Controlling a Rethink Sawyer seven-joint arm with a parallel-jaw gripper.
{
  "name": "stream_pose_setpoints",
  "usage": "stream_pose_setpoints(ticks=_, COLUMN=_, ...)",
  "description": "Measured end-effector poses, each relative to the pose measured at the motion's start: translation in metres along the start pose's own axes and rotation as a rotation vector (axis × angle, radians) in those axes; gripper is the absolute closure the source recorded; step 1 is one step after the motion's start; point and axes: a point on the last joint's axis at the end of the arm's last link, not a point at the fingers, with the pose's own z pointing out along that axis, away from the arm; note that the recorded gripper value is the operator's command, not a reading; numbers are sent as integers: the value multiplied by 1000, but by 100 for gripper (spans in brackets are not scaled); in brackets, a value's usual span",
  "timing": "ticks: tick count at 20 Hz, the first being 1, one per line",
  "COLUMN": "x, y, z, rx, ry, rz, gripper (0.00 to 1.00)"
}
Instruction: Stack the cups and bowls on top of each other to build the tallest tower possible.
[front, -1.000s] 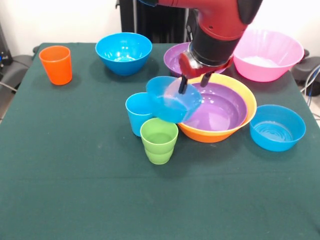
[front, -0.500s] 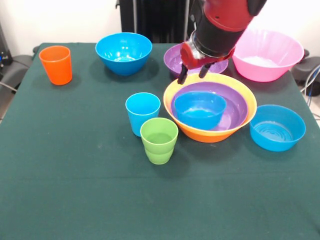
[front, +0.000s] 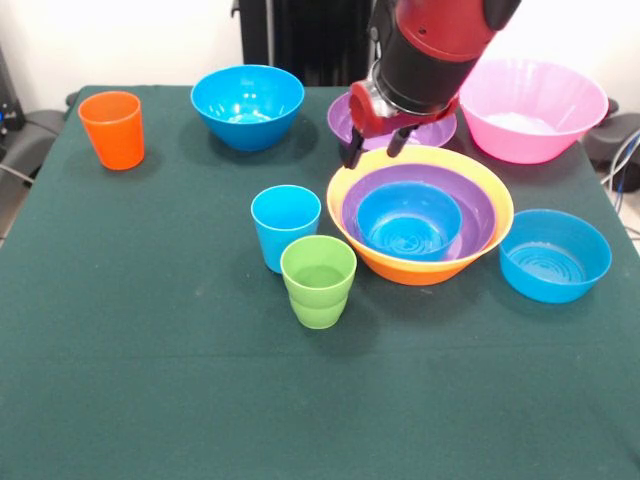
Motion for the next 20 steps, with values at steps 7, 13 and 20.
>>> stream_pose_setpoints(ticks=7, x=-11, y=-37, z=-1, rx=-1, ry=-59, rz=44, gripper=0)
stream_pose_setpoints(ticks=13, x=-29, y=-56, z=-2, rx=15, ry=-108, rz=64, gripper=0)
stream_pose_setpoints(ticks=20, x=-55, y=-84, z=-5, rx=25, ry=-162, rz=95, gripper=0)
